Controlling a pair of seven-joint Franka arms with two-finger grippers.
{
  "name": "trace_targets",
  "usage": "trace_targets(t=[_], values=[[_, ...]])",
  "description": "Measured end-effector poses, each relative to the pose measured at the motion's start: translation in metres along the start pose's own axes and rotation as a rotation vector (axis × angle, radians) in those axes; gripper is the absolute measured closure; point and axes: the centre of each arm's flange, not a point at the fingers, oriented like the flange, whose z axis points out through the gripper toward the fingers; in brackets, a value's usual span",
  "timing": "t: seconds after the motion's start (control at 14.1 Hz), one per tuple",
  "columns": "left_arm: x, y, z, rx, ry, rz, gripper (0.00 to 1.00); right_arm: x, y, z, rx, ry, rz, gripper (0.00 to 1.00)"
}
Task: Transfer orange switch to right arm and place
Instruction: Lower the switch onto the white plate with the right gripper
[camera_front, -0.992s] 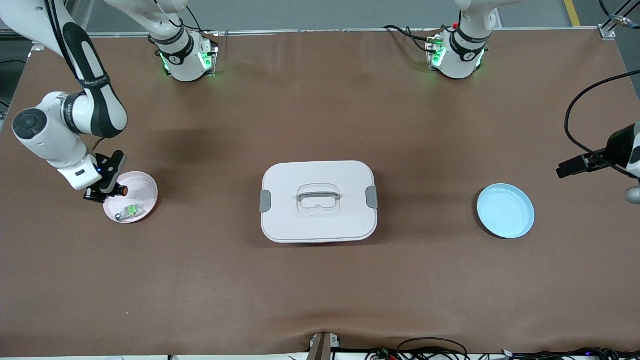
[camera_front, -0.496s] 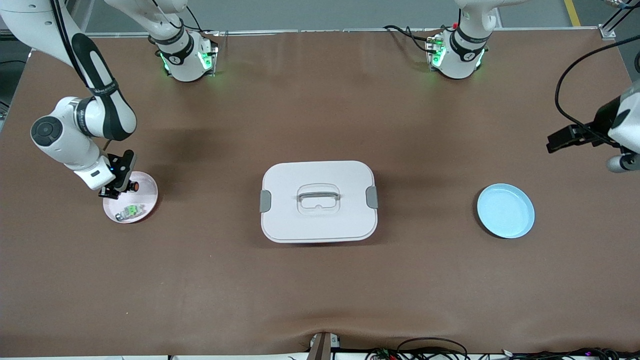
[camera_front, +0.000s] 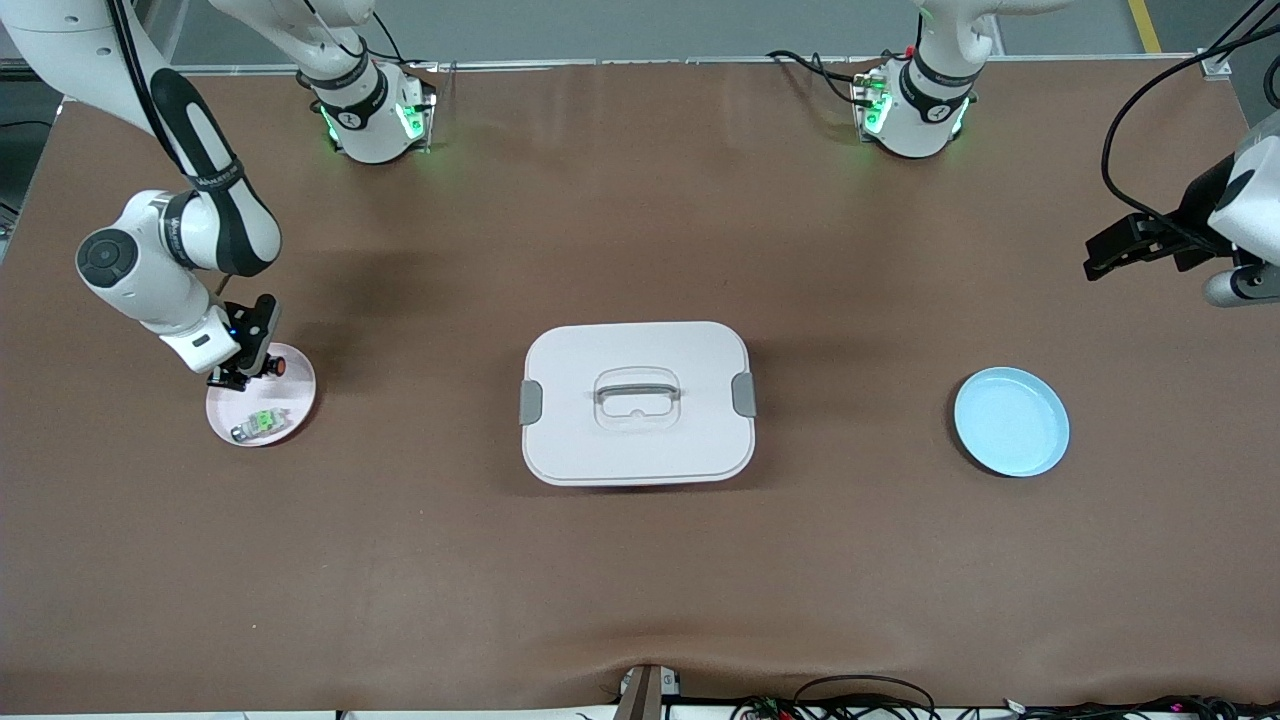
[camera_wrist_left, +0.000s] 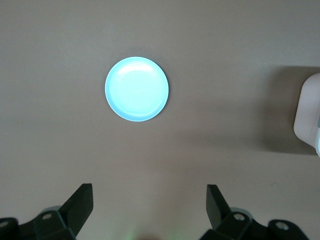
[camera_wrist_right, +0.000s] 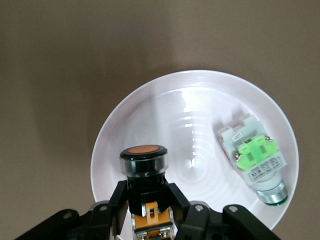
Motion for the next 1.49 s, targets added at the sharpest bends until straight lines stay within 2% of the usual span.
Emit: trace_targets(t=[0.64,0.71,1.13,1.49], values=[[-0.008,0.001,-0.011,-0.009,0.019,0.004,0.0,-0.005,-0.005,0.017,0.017,0.001,0.013,0.62],[-0.008,0.001,-0.011,-0.009,0.02,0.004,0.0,-0.007,-0.005,0.017,0.017,0.001,0.018,0.57],[-0.012,0.001,-0.018,-0.01,0.031,0.003,0.0,-0.013,-0.004,0.015,0.01,0.0,0.028,0.0],[-0.016,0.001,-0.022,-0.011,0.037,0.014,0.0,-0.001,0.007,-0.001,-0.009,0.008,0.035,0.0]])
